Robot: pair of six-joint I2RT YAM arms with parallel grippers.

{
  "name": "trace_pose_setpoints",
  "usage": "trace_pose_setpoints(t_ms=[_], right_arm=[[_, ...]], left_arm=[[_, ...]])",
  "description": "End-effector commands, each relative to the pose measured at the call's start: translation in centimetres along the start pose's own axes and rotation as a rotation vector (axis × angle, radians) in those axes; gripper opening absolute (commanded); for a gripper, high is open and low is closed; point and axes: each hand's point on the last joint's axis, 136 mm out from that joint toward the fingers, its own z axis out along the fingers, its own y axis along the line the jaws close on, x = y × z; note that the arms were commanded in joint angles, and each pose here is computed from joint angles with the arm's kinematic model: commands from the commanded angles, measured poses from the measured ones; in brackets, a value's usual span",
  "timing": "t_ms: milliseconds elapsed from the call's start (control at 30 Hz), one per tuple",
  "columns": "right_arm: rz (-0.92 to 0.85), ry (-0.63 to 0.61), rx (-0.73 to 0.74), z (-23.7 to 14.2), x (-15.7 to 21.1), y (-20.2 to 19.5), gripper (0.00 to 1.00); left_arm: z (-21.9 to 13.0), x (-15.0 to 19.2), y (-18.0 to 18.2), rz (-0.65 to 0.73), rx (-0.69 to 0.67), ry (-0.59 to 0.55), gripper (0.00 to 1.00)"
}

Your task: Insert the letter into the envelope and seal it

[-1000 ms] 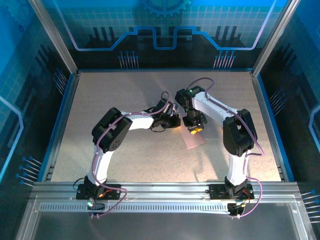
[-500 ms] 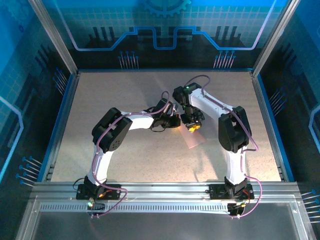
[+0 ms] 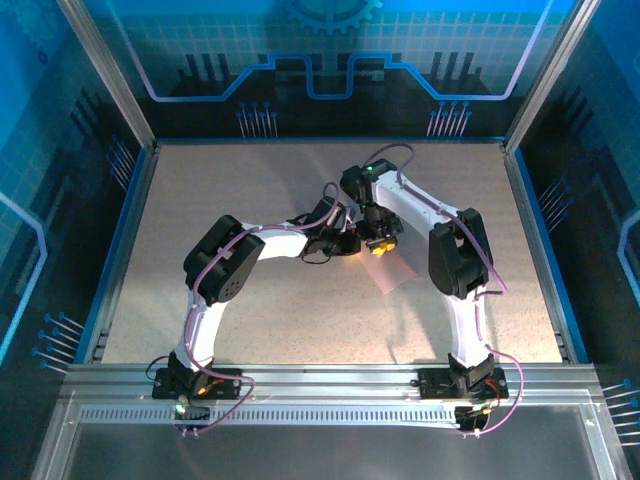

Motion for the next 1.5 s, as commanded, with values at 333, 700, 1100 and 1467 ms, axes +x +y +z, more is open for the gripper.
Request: trace_pose_setpoints(t_ms=[333,700,1100,1467], right_arm=[[0.016,-0.002,0.004,1.8,-1.7,-0.3,0.03],[-0.008,0.029,0.026,1.9,0.2,-1.9,0.02],[-0.017,0.053,0.005,0.7,3.1,-3.1,0.02],[-0.017,0.087,-0.087,-1.0,4.1,-3.1,0.01]], left_arm=[[0.9,2.1,0.9,0.002,-0.021,0.072,0.00],[0.9,2.0,0.9,0.007,-0.023,0.075,0.00],[0.8,2.0,1.0,0.015,-0.031,0.080,0.00],[0.8,2.1,1.1,0.018,-0.034,0.083,0.00]])
